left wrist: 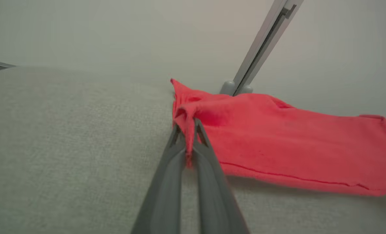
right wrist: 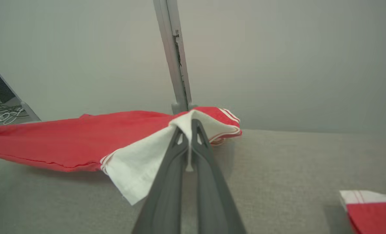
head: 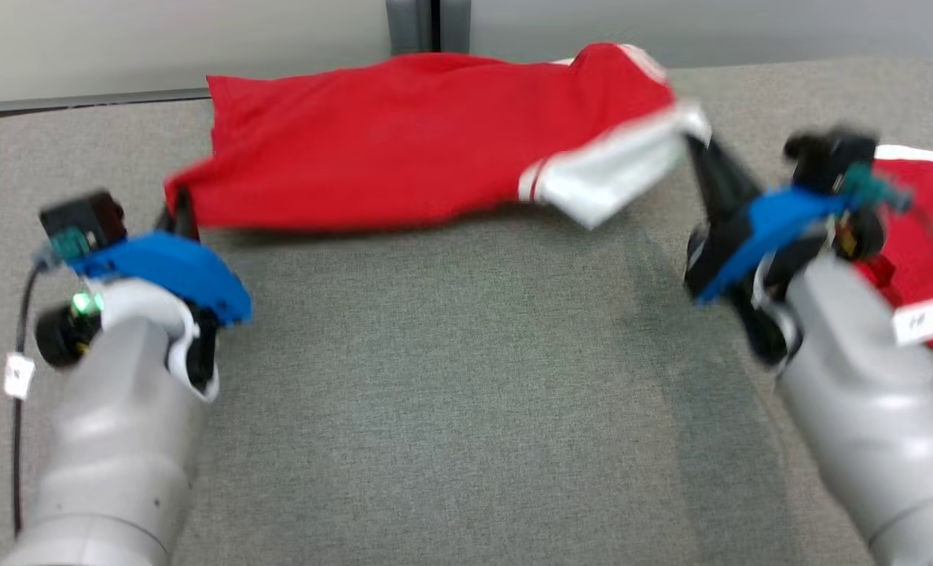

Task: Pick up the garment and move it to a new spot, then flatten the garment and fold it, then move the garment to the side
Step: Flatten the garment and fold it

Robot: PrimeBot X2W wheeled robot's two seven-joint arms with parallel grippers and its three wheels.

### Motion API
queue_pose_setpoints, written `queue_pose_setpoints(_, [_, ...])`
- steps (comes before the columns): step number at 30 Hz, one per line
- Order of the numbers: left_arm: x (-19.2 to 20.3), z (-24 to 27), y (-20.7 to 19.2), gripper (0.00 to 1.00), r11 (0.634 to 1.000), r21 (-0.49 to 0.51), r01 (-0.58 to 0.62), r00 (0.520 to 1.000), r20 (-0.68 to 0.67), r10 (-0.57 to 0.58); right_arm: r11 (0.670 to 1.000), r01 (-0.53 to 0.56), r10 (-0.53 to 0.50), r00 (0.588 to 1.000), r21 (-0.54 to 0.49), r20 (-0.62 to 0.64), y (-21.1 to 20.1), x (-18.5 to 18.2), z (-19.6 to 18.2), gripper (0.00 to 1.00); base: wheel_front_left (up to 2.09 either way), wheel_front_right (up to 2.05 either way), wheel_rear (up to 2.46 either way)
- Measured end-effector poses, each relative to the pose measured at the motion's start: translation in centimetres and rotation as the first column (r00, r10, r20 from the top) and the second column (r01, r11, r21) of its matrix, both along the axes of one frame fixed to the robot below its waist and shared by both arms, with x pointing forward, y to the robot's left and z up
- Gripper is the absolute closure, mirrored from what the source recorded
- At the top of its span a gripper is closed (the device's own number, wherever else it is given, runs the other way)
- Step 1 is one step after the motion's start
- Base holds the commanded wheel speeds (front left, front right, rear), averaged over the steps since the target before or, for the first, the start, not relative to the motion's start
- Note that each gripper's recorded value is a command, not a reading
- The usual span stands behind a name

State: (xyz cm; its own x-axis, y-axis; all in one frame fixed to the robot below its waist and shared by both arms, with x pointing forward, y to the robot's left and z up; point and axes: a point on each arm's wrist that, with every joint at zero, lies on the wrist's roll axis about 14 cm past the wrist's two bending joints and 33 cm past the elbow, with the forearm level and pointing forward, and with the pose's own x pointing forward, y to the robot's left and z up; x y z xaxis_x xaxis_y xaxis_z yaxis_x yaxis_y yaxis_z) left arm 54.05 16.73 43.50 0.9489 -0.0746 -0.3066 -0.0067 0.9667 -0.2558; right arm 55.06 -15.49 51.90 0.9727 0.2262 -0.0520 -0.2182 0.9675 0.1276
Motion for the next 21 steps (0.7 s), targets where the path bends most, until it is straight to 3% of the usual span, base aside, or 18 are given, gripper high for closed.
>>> queue_pose_setpoints(4, [-3.2,-4.4,-0.1,1.00,0.999,-0.044,-0.029,0.993,-0.119,0.023,0.999,0.007,0.003,0.984,0.052,-0.178,0.6,-4.1,-7.5,1.00,0.00,0.00,0.00])
queue_pose_setpoints(8, [-6.9,-7.0,0.8,1.00,0.997,-0.042,-0.057,0.982,-0.185,0.048,0.995,0.005,0.021,0.964,0.097,-0.266,1.3,-8.7,-11.0,1.00,0.00,0.00,0.00])
queue_pose_setpoints(21, [-14.8,-6.7,2.9,1.00,0.998,-0.005,-0.064,0.991,-0.120,0.063,0.987,0.056,-0.026,0.981,0.152,-0.192,-1.3,-20.5,-9.7,1.00,0.00,0.00,0.00])
